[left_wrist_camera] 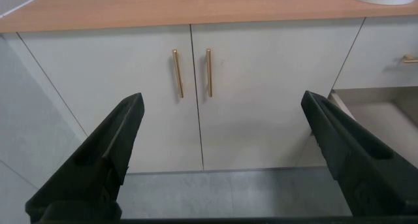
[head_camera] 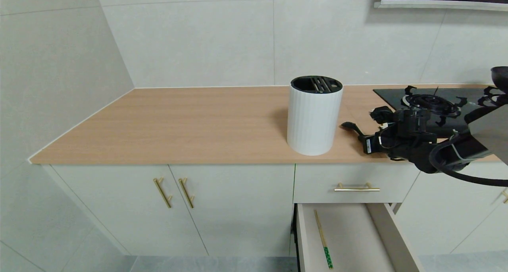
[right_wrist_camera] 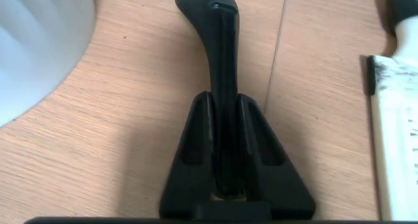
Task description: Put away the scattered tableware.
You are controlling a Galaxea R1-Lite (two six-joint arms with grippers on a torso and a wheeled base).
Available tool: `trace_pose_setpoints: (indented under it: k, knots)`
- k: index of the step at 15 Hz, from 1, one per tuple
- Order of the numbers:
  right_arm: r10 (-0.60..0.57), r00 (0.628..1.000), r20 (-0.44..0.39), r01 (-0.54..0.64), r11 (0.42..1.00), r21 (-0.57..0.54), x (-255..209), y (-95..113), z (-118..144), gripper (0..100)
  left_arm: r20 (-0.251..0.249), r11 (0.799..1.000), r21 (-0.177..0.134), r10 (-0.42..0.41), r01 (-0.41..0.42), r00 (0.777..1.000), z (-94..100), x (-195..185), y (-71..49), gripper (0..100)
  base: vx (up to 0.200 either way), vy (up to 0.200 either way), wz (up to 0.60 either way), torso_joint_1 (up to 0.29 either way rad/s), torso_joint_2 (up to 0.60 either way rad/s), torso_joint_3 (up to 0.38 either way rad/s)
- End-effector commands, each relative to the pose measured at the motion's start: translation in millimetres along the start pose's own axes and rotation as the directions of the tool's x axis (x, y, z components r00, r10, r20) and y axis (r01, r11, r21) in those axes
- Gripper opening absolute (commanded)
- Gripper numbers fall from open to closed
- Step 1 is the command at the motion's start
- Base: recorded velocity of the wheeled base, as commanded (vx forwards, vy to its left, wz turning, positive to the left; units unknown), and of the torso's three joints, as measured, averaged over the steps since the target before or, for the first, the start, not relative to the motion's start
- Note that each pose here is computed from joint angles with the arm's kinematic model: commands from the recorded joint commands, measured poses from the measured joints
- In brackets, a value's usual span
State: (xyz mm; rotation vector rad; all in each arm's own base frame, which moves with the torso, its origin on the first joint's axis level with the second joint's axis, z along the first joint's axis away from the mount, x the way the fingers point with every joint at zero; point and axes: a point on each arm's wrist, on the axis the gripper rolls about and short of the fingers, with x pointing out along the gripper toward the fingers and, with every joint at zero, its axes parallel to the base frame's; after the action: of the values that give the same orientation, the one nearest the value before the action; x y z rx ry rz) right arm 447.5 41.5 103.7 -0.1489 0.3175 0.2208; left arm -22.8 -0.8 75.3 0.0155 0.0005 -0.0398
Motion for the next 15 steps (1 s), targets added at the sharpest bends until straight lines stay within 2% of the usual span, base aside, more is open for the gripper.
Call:
trace_pose_setpoints:
  k: [1,5,11,15]
  knots:
    - [0.001,1.0,-0.002,-0.001,1.0,0.0,-0.3,0.2,0.1,0,-0.001,1.0,0.0,0.0,0.0,1.0,0.0,0.0,0.0,100,0.0,0.0,0.0,0.0,0.0,0.0]
    - [0.001,1.0,0.005,-0.001,1.0,0.0,-4.8,0.5,5.9,0,-0.001,1.0,0.0,0.0,0.0,1.0,0.0,0.0,0.0,100,0.0,0.0,0.0,0.0,0.0,0.0]
    - [-0.001,0.999,-0.042,0.001,1.0,0.012,-38.7,1.8,28.2,0,-0.001,1.0,0.0,0.0,0.0,1.0,0.0,0.0,0.0,100,0.0,0.0,0.0,0.0,0.0,0.0]
    - [0.012,0.995,-0.1,-0.006,0.998,0.06,-82.1,23.2,36.7,0,-0.001,1.0,0.0,0.0,0.0,1.0,0.0,0.0,0.0,100,0.0,0.0,0.0,0.0,0.0,0.0]
